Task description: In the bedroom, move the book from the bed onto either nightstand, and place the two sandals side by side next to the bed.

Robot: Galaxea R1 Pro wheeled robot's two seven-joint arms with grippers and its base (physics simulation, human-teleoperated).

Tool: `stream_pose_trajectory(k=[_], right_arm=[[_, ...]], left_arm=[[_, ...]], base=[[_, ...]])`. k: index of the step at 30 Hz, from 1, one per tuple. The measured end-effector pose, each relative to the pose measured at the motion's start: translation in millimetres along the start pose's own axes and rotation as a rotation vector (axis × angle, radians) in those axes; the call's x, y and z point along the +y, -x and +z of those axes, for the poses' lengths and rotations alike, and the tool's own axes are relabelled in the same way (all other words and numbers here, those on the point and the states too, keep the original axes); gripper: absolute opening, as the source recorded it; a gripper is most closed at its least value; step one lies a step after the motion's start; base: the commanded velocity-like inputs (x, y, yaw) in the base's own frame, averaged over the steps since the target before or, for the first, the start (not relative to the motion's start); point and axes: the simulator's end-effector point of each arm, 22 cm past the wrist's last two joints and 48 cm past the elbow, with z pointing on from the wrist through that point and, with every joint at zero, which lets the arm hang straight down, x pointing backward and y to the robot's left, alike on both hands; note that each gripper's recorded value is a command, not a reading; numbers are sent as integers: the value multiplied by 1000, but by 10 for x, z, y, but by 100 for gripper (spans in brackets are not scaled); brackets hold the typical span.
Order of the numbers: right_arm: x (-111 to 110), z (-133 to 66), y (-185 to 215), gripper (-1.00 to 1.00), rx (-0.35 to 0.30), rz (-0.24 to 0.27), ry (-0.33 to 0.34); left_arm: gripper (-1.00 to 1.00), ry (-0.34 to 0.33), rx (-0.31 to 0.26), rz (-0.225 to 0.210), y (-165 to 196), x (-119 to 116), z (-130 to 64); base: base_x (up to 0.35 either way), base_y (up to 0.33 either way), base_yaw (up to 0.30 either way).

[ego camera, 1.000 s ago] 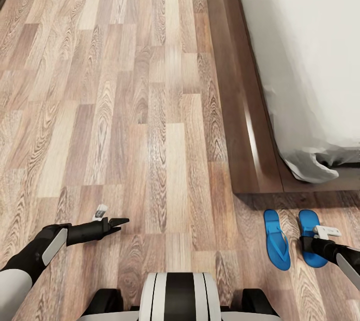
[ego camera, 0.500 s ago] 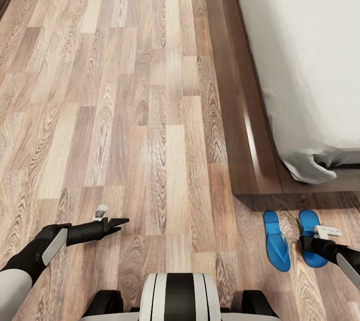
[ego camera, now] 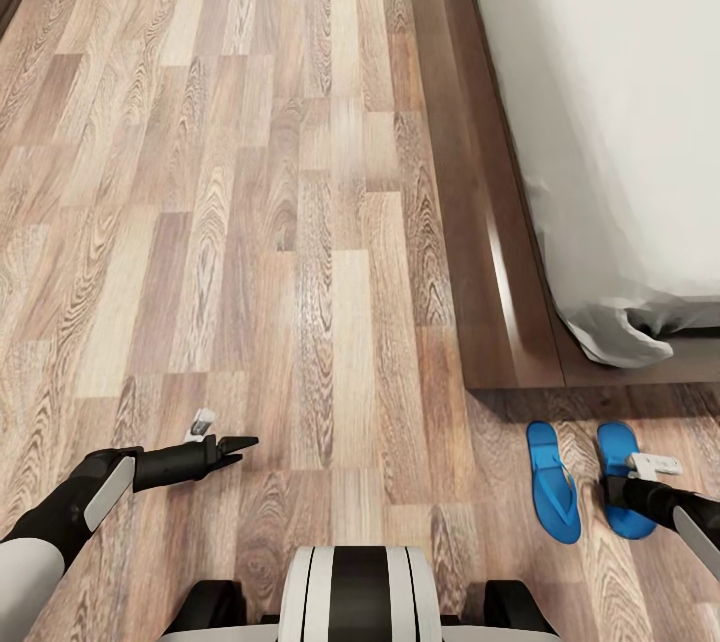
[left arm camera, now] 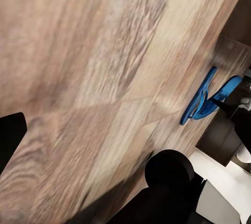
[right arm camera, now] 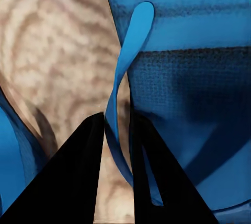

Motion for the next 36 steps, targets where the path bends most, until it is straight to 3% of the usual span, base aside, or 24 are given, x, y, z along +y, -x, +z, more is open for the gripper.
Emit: stream_pose_trajectory(k=[4, 8, 36], right_arm=[[-7, -32, -326, -100, 154, 39, -4], [18, -68, -458, -100, 226, 56, 0], [19, -76, -472, -100, 237, 60, -1]], left_arm=[[100, 0, 1, 0, -2, 0, 1], [100, 0, 1, 0, -3, 0, 1], [100, 7, 4, -14, -35, 46, -3]], base=[[0, 0, 0], [0, 0, 0], [60, 17, 0]])
